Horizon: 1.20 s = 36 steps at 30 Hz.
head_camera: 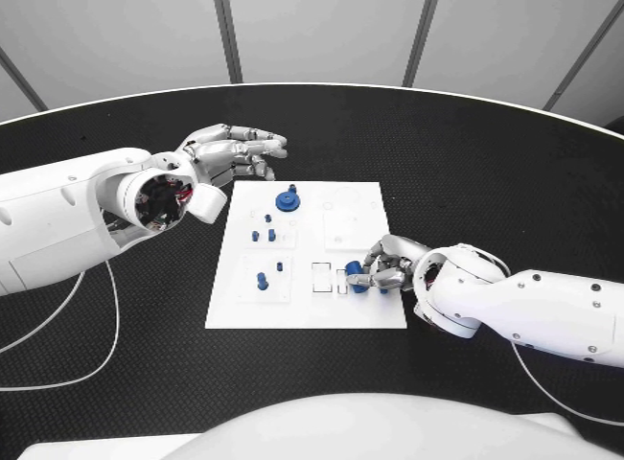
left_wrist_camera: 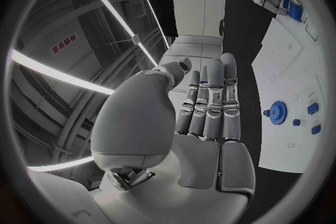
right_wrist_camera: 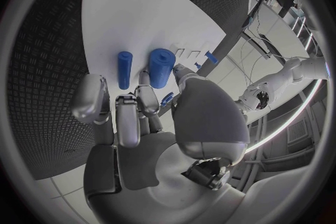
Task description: Assemble the parts on the task board
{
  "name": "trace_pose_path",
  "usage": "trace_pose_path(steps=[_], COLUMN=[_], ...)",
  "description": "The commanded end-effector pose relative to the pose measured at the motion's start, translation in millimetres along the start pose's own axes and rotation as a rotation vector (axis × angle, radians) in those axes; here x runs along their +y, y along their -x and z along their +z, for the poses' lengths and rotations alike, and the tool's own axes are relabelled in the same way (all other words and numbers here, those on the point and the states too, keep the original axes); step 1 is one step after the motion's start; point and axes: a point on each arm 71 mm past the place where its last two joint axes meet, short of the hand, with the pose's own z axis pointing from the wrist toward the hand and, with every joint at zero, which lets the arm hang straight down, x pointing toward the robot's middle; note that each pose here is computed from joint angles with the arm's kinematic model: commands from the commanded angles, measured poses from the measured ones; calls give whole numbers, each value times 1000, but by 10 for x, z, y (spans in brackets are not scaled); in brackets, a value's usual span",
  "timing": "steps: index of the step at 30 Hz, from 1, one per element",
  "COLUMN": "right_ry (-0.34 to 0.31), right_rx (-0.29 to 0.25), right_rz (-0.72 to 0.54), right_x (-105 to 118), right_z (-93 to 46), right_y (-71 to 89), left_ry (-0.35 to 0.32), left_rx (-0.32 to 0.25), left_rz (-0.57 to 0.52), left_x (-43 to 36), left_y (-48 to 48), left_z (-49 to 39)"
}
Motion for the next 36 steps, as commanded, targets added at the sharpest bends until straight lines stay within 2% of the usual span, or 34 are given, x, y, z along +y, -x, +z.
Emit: trace_pose_path(steps=[1,11,19,27,36], right_ry=[4,5,-5,8,52], right_rx=[7,15,-24,-71,-76], right_rz=[-3,-6,3,37,88], right_x=[20,33,-8,-34,79], right_z=[8,16,-12,-144,-305], right_y=[-19,-37,4,56,40], left_ry=[1,2,3,4,5], left_rx=[0,0,-2,-5,3], left_rz=[0,0,0,0,0], left_x=[1,1,1,2,3], left_y=[1,3,10,18,-2], left_z=[-2,-5,-15,-19,6])
